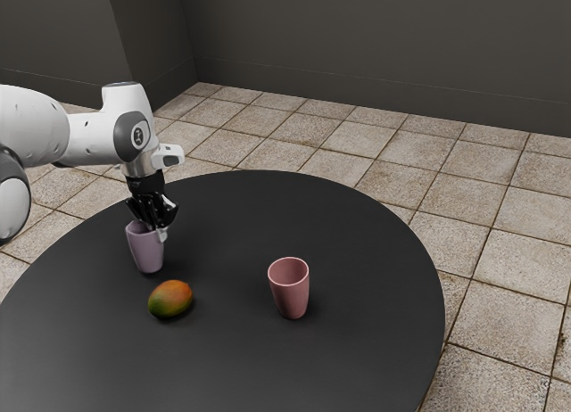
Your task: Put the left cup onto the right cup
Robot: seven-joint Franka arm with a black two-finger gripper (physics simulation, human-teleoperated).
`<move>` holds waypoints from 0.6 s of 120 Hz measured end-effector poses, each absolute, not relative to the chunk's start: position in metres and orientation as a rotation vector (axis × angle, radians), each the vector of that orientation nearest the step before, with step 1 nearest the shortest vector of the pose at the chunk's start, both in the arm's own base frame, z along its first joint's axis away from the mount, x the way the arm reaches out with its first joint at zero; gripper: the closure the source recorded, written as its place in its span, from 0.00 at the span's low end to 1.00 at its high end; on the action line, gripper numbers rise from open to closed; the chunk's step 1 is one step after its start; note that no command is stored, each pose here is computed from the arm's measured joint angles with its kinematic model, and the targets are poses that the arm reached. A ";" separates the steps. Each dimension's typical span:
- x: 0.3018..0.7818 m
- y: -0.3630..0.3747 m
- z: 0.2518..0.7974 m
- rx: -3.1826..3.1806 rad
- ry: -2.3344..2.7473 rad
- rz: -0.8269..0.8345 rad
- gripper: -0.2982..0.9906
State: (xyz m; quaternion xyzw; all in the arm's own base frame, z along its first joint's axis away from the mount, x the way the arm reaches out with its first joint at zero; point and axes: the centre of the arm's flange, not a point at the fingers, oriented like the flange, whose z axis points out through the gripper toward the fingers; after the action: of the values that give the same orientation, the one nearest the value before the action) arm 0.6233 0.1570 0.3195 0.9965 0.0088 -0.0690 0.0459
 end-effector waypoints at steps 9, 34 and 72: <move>0.624 0.156 0.321 3.042 0.016 -0.206 0.81; 0.627 0.142 0.333 3.044 -0.037 -0.179 0.83; 0.638 0.046 0.387 3.034 -0.288 -0.070 0.84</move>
State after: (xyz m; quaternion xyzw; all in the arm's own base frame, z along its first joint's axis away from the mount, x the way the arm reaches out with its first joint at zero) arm 0.6380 0.0458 0.3868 0.9942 -0.0943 -0.0230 0.0463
